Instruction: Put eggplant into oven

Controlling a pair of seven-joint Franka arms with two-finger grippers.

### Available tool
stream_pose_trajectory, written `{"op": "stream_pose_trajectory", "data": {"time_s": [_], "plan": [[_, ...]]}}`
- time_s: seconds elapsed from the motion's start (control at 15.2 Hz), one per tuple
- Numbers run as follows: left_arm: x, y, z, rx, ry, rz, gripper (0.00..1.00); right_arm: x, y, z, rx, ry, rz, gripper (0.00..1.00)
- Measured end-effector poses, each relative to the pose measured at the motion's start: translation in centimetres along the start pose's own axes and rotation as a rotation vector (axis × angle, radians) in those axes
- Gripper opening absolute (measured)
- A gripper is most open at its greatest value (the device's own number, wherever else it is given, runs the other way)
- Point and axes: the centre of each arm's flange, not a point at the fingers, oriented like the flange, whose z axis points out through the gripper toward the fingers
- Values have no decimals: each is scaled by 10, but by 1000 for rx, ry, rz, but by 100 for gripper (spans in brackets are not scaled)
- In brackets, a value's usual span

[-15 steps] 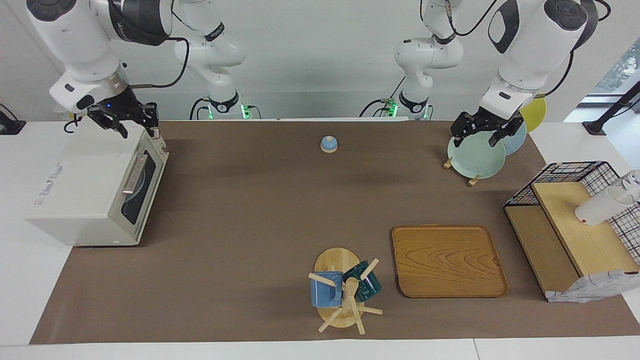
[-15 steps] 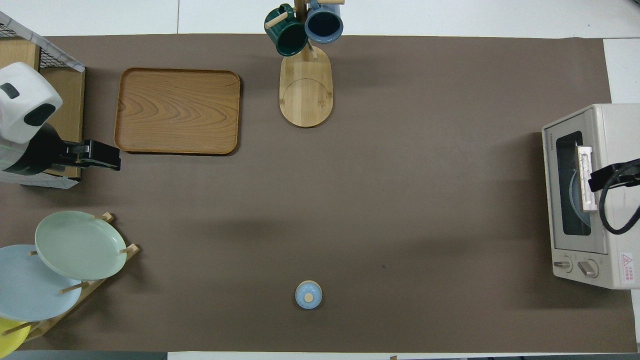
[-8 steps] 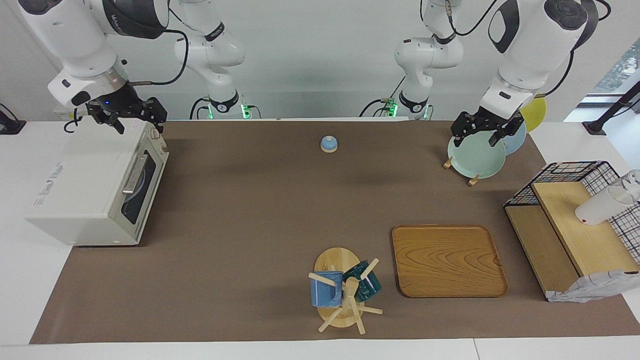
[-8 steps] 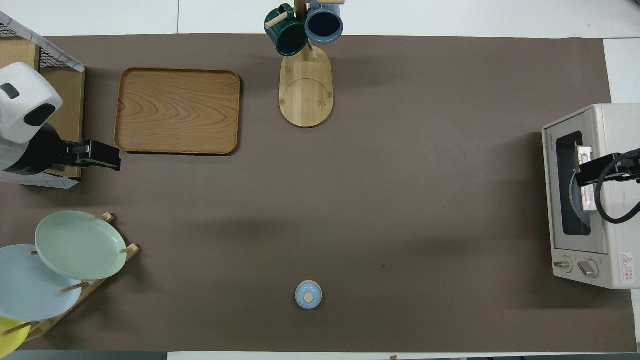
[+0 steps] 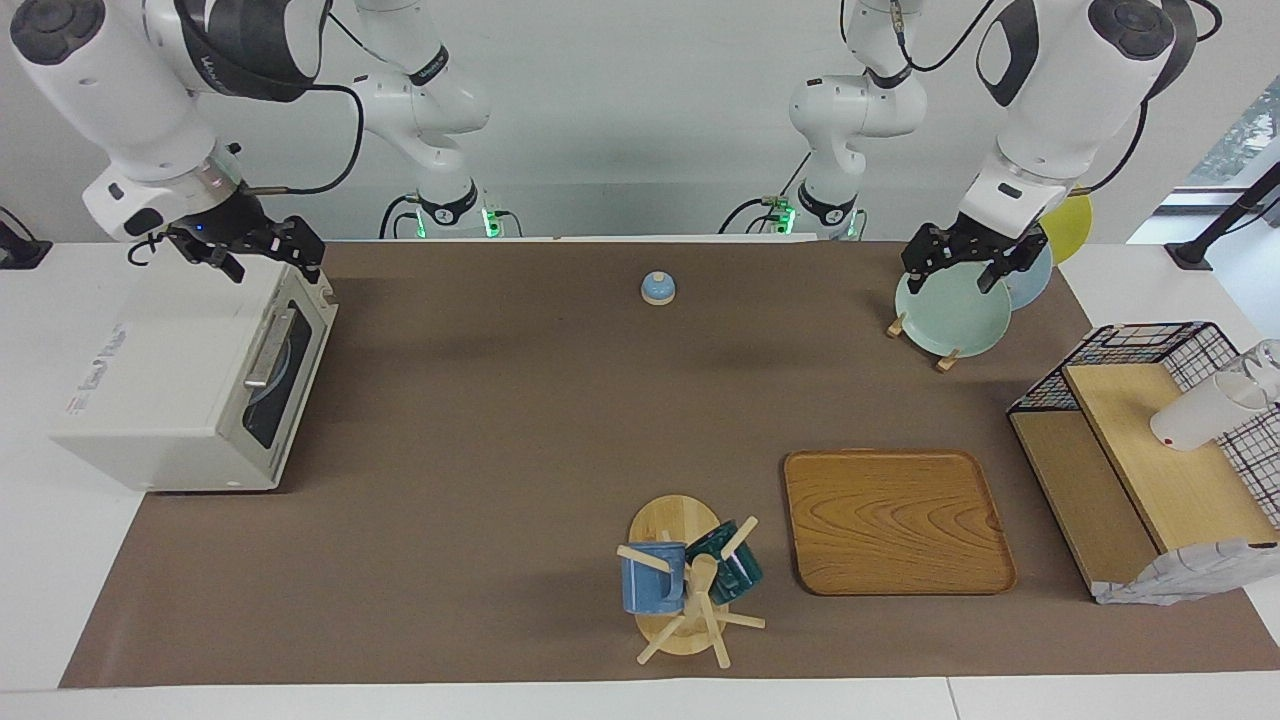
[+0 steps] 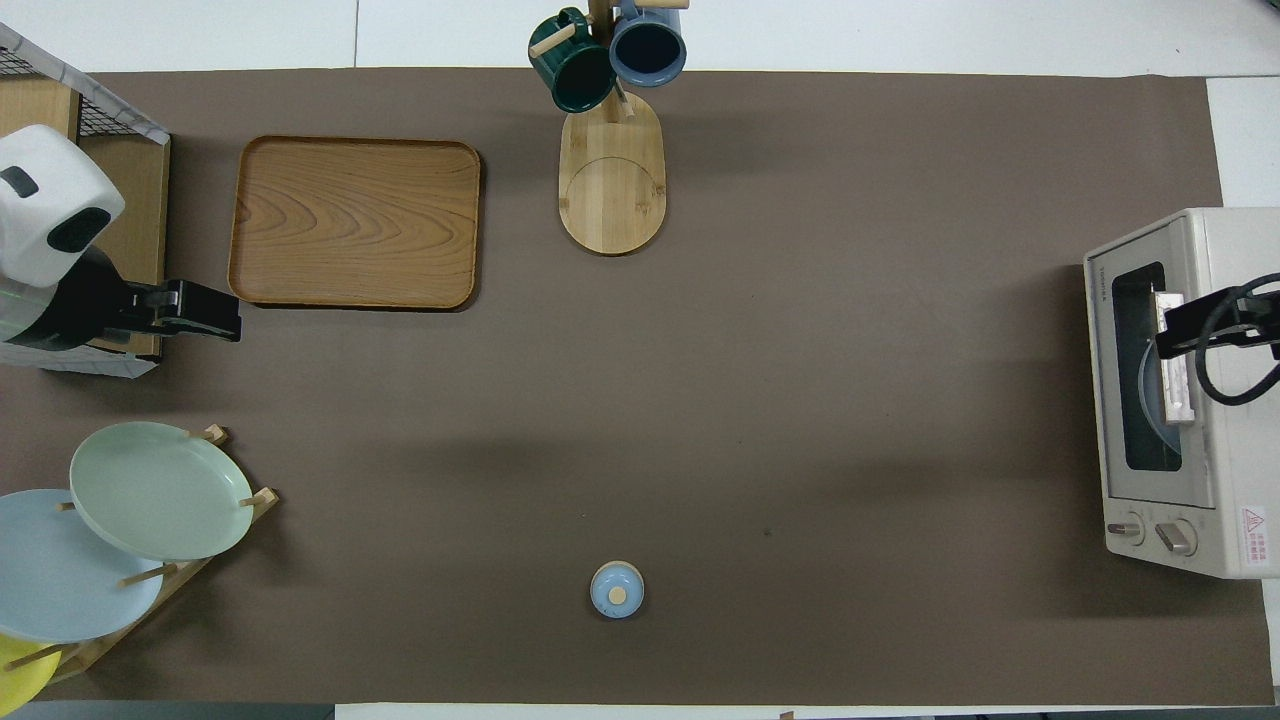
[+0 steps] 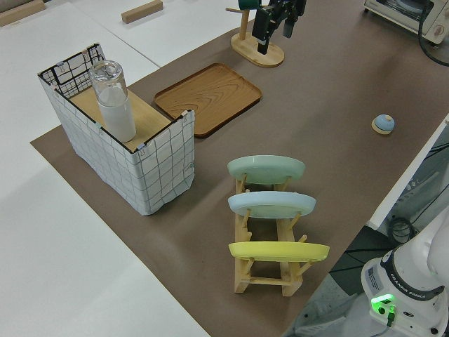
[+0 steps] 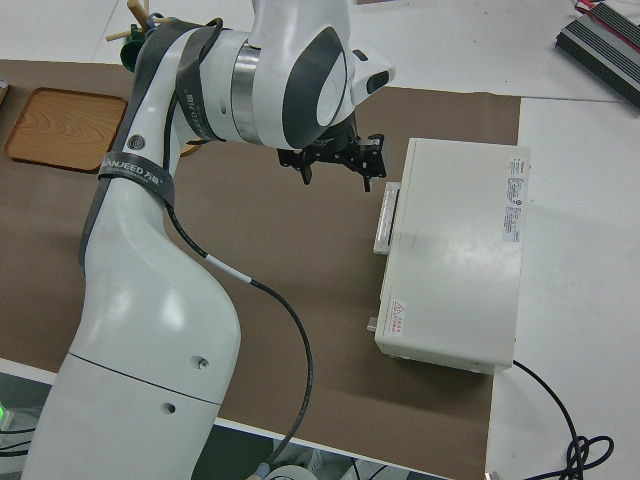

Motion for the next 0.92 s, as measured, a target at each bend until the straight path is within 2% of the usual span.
{"op": "stream_pose_trajectory", "data": {"time_s": [0.26,0.46,0.92], "plan": [[0,0,0,0,0,0,100,-1,6,-10,0,21,12,100],[0,0,0,0,0,0,100,2,6,-26,-3,77,41,100],[0,0,0,0,0,0,100,3,-6,-26,-5,79,27,100]]}}
